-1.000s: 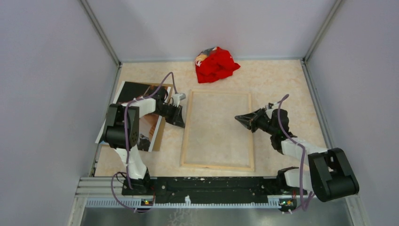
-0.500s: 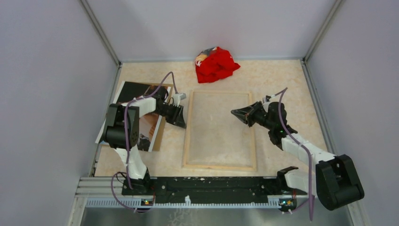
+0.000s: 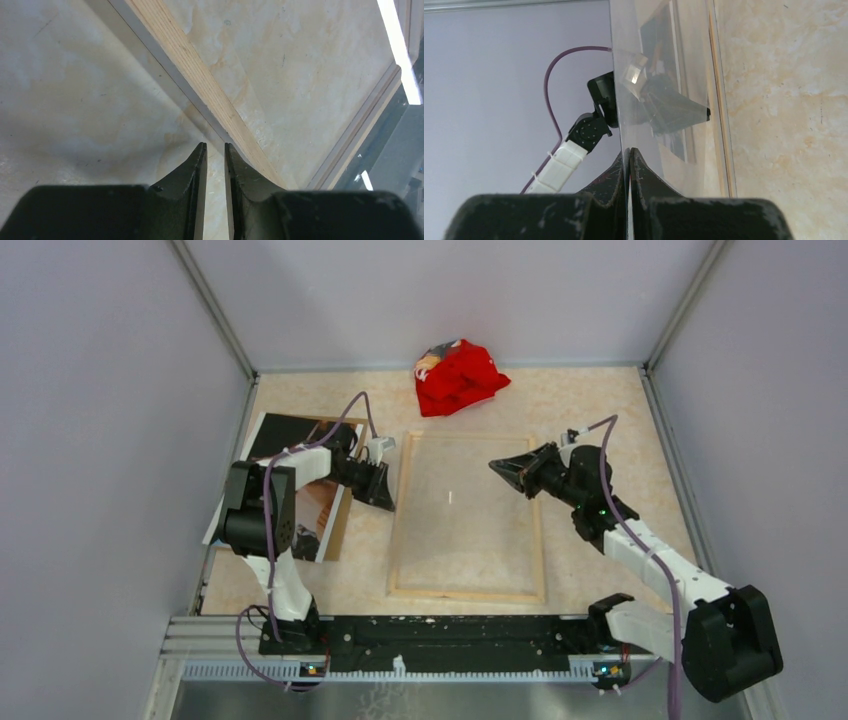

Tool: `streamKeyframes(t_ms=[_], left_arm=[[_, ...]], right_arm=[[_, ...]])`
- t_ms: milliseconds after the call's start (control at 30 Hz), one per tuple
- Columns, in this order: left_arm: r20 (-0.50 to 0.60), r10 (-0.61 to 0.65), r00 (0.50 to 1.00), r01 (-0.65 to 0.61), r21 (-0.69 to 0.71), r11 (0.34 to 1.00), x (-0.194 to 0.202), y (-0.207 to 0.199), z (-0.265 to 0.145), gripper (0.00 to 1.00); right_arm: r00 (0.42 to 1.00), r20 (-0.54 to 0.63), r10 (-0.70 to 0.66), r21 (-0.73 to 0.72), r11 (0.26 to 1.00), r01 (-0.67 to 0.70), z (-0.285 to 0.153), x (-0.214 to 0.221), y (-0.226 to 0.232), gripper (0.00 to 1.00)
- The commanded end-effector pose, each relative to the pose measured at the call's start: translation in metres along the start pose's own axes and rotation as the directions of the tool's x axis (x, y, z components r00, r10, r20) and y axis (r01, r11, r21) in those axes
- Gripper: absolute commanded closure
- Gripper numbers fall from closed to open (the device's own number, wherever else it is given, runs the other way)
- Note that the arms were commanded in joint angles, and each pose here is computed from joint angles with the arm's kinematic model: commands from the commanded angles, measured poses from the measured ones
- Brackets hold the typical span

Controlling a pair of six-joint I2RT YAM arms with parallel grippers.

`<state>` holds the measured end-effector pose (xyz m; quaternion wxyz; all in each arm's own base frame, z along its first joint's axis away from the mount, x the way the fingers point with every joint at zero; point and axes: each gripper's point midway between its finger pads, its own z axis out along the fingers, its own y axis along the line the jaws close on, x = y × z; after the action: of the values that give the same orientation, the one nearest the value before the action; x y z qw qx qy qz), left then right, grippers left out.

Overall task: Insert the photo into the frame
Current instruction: Place the photo frame item in the photo frame.

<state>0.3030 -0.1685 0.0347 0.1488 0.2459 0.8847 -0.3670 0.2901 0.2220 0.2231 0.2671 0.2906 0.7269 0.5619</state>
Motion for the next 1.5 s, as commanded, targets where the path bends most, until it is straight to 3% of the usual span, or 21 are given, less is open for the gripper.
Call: streamKeyframes(t_ms=[0,300,467,800,1267,1467], left_arm=[[0.039,0.014,0.999,-0.015,0.036,0.999,-0.013,-0.013,-0.007,0.75],[0.033,0.001,0.999,-0.002,0.05,0.999,-0.012,-0.014,-0.005,0.77],[0.03,0.004,1.0,-0.005,0.036,0.999,-0.01,-0.011,-0.005,0.78],[0.03,-0.004,1.0,0.002,0.042,0.999,-0.011,-0.012,-0.006,0.81],[0.026,-0.009,1.0,0.008,0.036,0.999,-0.01,-0.01,-0.006,0.81],[0.027,-0.009,1.0,0.008,0.033,0.999,-0.011,-0.009,-0.006,0.81]], right_arm=[[0.999,0.014,-0.034,-0.079,0.996,0.035,-0.003,0.001,0.038,1.0],[0.965,-0.088,-0.246,-0.101,0.966,0.237,0.008,0.013,0.048,1.0],[0.973,-0.073,-0.217,-0.081,0.974,0.212,0.007,0.011,0.034,1.0],[0.972,-0.075,-0.224,-0.21,0.956,0.204,0.002,0.017,0.052,1.0],[0.982,-0.079,-0.17,-0.153,0.976,0.156,-0.006,0.011,-0.008,1.0],[0.971,-0.085,-0.224,-0.098,0.971,0.216,-0.012,-0.002,-0.024,1.0]])
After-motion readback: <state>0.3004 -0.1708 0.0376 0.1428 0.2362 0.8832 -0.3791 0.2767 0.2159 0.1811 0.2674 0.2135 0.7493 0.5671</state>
